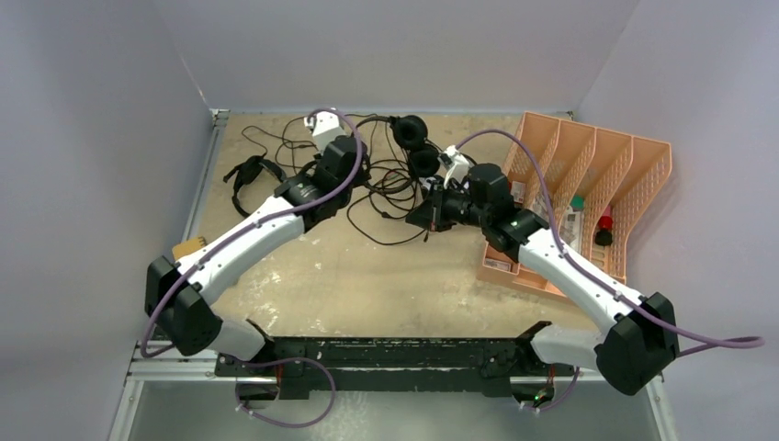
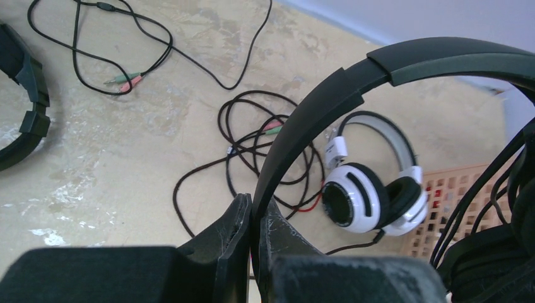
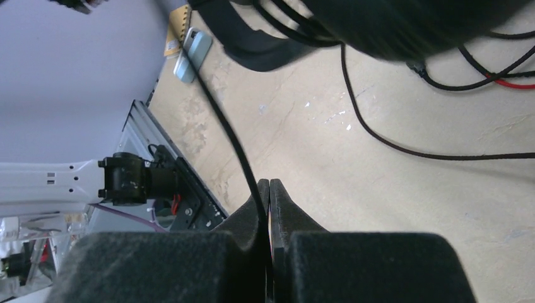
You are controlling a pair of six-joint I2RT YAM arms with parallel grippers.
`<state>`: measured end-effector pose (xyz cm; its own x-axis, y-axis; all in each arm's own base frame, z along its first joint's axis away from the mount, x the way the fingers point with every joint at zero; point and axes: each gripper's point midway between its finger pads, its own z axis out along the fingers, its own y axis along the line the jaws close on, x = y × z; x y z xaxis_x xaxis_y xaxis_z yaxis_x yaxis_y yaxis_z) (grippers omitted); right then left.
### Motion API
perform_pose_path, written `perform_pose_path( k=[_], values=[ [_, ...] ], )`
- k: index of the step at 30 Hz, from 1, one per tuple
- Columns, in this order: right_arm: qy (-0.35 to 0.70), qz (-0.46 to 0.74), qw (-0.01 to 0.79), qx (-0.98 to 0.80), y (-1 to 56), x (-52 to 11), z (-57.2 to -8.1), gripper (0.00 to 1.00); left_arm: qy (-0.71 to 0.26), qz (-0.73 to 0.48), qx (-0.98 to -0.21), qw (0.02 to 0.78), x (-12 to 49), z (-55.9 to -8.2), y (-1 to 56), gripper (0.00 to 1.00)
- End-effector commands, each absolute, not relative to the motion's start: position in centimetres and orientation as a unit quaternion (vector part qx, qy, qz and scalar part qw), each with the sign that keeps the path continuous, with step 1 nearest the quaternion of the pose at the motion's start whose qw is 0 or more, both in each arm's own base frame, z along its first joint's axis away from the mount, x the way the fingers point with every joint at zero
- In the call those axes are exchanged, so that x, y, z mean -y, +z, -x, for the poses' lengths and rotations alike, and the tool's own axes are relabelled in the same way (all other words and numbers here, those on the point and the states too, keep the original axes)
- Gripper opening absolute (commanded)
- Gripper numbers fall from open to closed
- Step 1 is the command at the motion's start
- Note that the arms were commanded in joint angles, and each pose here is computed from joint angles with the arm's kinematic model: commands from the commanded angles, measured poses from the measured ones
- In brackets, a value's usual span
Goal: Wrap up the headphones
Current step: Wrap the headphones cable around the headphones.
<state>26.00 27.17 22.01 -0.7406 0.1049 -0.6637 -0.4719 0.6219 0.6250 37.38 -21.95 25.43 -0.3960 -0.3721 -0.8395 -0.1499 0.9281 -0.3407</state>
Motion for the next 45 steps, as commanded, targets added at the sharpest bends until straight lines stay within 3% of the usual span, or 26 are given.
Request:
perform_pose_path(
  k=[1, 15, 24, 38, 45],
  values=[
    [0.423, 0.122, 0.389, -0.809, 23.6, -27.3, -26.8, 0.00, -0.225, 0.200, -0.776, 0.554, 22.9, -36.8, 30.8, 0.00],
    [0.448, 0.162, 0.475, -0.740, 22.4, -26.7, -25.8, 0.00, -0.384, 0.166, -0.743, 0.523, 25.2, -32.4, 31.6, 0.00],
    [0.437, 0.153, 0.440, -0.769, 21.3, -26.6, -25.6, 0.00, -0.385, 0.124, -0.749, 0.524, 24.7, -30.8, 33.2, 0.00],
    [0.435, 0.153, 0.503, -0.731, 25.2, -26.0, -26.3, 0.00, -0.428, 0.109, -0.759, 0.478, 25.7, -28.7, 34.1, 0.00],
    [0.429, 0.191, 0.526, -0.709, 26.6, -25.6, -25.2, 0.11, -0.392, 0.124, -0.787, 0.460, 25.0, -29.0, 33.7, 0.00]
  ],
)
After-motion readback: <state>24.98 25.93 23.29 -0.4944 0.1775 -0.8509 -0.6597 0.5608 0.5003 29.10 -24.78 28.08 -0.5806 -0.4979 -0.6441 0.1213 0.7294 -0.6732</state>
